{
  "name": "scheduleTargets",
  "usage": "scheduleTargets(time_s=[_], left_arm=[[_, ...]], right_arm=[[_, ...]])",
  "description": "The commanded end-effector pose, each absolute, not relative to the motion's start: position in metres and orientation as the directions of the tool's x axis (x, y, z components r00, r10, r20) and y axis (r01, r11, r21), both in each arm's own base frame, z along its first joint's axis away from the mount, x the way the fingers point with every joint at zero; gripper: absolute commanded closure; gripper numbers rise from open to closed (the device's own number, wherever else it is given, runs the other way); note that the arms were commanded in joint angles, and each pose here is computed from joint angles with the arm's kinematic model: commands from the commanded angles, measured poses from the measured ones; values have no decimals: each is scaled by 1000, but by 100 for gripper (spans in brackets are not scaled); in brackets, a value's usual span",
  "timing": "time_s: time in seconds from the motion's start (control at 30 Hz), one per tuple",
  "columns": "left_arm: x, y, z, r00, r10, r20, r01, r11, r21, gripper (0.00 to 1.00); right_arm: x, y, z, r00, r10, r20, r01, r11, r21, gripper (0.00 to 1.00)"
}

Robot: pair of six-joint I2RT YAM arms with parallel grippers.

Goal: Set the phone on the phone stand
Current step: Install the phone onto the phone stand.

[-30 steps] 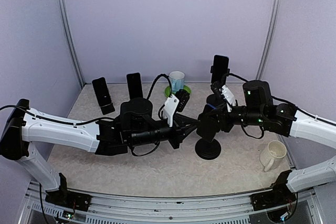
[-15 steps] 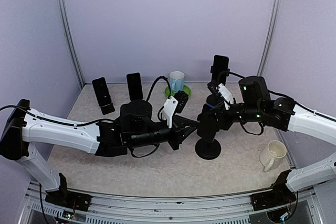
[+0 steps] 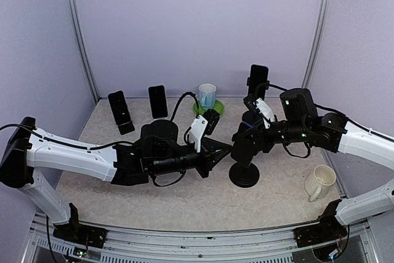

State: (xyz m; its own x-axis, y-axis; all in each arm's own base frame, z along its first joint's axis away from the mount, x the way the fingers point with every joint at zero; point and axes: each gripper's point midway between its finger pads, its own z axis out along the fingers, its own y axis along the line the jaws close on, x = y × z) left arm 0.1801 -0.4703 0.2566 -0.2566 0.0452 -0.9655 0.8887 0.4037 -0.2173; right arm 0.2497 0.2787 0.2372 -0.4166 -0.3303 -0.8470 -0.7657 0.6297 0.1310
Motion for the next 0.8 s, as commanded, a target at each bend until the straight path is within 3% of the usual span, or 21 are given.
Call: scheduleTargets(time_s=[0.0,0.1,0.13,0.27,0.43,0.77], left_arm=[[177,-467,272,-246,-4,-969,889,398,-227,99],[178,-466,272,-247,-6,-969,886,403,-228,97],[178,-463,272,-246,-10,-969,884,408,-229,93],[178,-458,271,-248,-16,-969,879,416,-232,86],[177,-451,266,-256,-15,-966,872,427,-238,72],[178,-425,265,-261,-45,-964,845,473,-251,29]], right_arm=[[247,273,238,-435,-337,-835,-759,636,139,64],[246,272,241,-431,-330,-840,-758,637,139,51],[245,270,246,-421,-320,-849,-758,638,136,38],[243,267,253,-406,-307,-861,-758,639,130,26],[243,262,257,-400,-296,-868,-746,655,120,21],[238,248,259,-380,-240,-893,-718,685,121,19]])
